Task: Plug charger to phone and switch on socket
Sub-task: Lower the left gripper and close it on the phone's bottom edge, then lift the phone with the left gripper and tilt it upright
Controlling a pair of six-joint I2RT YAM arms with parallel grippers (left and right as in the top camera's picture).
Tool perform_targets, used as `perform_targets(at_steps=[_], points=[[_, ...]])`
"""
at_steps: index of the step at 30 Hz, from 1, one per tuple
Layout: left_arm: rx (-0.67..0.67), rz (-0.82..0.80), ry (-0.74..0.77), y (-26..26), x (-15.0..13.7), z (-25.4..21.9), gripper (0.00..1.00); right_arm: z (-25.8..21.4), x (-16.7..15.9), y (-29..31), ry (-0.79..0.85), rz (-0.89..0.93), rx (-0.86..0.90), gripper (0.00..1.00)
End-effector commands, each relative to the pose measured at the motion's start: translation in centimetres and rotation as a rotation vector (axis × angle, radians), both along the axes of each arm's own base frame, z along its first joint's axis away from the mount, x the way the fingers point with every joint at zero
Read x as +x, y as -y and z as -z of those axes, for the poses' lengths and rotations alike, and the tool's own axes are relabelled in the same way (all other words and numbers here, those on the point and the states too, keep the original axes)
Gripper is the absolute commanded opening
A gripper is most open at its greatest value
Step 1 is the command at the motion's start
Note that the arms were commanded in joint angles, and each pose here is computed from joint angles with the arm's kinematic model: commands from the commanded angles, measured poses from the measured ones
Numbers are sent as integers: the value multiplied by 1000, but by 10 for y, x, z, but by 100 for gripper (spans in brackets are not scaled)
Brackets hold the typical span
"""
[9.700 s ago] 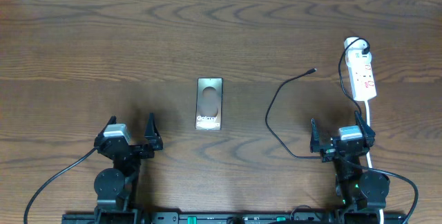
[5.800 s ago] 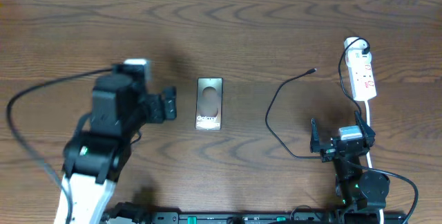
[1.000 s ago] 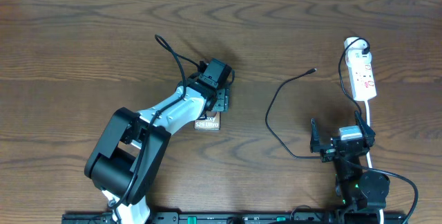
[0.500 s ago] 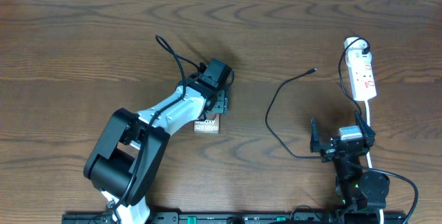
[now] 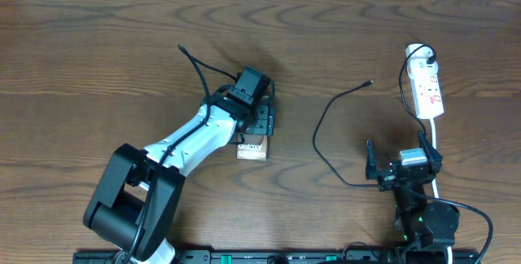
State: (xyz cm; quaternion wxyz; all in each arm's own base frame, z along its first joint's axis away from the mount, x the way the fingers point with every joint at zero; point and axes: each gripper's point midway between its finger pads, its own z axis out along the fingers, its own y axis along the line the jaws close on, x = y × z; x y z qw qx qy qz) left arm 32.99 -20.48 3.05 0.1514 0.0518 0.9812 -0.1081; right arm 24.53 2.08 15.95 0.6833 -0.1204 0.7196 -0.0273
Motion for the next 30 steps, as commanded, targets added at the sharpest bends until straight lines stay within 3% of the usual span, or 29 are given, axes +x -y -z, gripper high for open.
perform_targets(at_steps=[1, 16, 30], points=[[-77, 21, -15, 13, -4, -10, 66, 0, 0, -1, -2, -6, 12, 99], [-81, 28, -22, 14, -6, -9, 66, 0, 0, -1, -2, -6, 12, 99], [88, -29, -17, -17, -5, 23, 66, 0, 0, -1, -2, -6, 12, 99]])
